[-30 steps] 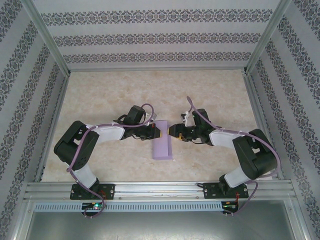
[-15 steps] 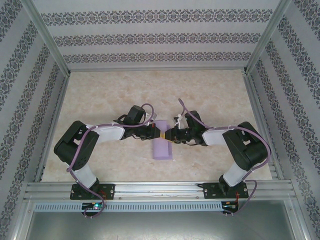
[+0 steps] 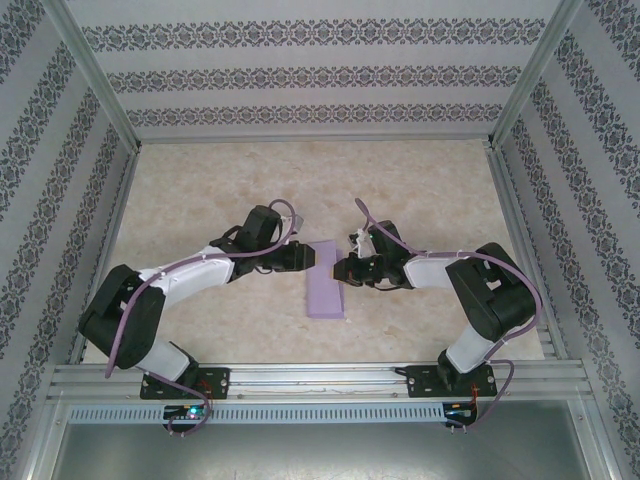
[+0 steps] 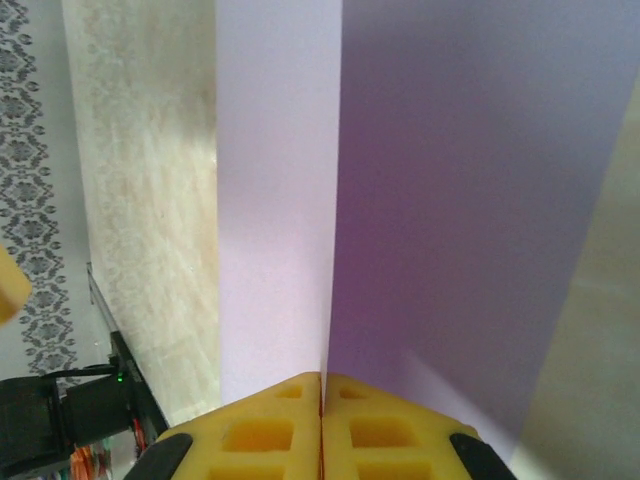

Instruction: Fold a paper plane with a square sheet of paper (fold left side to right side)

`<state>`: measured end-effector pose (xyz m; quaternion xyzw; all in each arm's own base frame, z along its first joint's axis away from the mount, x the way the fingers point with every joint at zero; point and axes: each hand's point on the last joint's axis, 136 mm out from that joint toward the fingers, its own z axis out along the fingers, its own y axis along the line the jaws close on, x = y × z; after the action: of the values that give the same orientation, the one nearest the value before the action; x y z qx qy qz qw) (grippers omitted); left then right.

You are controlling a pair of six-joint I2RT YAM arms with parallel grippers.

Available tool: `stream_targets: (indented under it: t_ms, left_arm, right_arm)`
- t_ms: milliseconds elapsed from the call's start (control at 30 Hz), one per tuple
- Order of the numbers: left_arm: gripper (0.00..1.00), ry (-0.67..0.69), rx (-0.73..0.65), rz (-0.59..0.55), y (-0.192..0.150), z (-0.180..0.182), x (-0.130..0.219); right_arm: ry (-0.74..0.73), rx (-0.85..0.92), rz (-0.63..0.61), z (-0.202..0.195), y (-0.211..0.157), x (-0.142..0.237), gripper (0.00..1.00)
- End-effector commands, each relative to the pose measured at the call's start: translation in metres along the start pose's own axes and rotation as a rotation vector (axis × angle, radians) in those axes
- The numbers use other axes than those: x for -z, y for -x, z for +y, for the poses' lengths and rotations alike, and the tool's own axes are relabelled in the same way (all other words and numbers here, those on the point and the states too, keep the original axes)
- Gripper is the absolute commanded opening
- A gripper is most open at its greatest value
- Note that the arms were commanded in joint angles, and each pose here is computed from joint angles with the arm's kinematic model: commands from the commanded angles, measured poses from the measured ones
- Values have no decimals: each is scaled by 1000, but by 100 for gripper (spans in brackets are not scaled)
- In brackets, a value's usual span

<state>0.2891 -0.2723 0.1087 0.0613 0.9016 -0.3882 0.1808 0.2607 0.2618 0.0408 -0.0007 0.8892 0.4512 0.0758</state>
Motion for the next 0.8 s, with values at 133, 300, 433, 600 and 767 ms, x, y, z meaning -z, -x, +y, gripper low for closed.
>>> stream_targets:
  t_ms: [133, 300, 433, 600, 767]
  left_arm:
    - [45, 98, 17, 95, -29, 27, -10]
    - [51, 102, 23, 124, -31, 30, -21]
    - [52, 103, 26, 152, -34, 30, -33]
    - [53, 125, 40, 182, -38, 36, -46]
    - [51, 170, 67, 189, -40, 49, -53]
  right_arm:
    - [-47, 21, -3, -5, 3, -1, 8]
    - [-51, 20, 1, -6, 2, -2, 9]
    - [-57, 18, 2, -7, 3, -3, 10]
    - [-62, 15, 7, -9, 2, -3, 10]
    - [-71, 14, 10, -11, 1, -3, 13]
